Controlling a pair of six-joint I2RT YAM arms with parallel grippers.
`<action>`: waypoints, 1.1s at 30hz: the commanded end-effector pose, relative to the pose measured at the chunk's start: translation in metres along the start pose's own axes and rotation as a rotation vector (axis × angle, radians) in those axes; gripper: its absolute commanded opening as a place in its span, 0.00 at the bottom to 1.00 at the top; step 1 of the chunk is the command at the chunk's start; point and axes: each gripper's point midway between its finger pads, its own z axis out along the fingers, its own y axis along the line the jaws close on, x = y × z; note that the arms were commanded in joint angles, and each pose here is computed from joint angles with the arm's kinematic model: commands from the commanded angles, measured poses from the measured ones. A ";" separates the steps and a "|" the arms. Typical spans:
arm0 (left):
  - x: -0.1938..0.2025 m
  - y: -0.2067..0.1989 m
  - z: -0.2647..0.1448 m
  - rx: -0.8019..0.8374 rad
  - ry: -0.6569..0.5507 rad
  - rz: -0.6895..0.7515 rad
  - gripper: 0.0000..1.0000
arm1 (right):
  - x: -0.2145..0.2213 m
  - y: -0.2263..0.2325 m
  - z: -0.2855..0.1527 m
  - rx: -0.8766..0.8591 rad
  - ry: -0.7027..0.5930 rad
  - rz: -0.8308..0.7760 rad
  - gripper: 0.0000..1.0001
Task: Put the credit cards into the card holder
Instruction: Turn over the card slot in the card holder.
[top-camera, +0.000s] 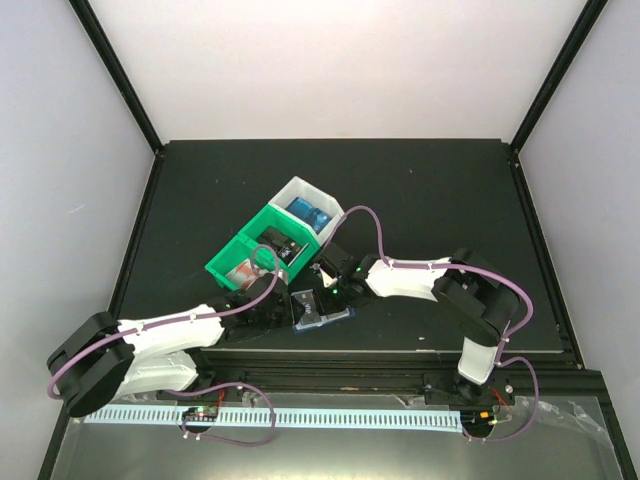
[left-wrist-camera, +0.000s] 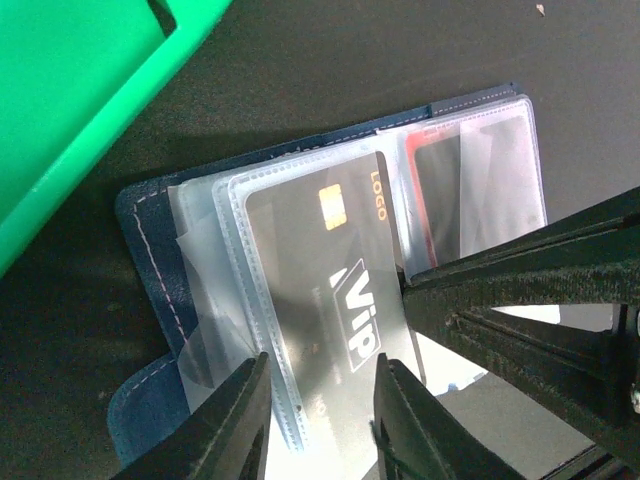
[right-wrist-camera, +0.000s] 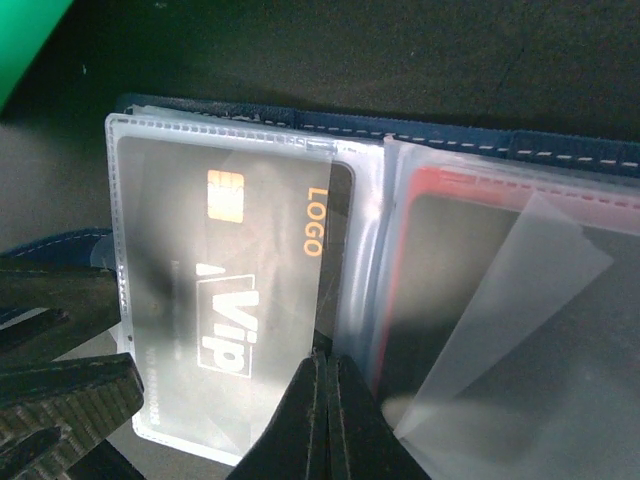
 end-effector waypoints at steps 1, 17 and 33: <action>-0.004 -0.006 0.001 0.027 -0.008 -0.004 0.28 | 0.013 -0.025 0.016 0.103 0.040 0.024 0.01; -0.001 -0.008 0.003 0.040 0.005 0.000 0.24 | 0.014 -0.025 0.016 0.099 0.040 0.027 0.01; -0.006 -0.029 -0.002 0.127 0.005 -0.061 0.18 | 0.008 -0.013 0.010 0.039 0.001 0.024 0.04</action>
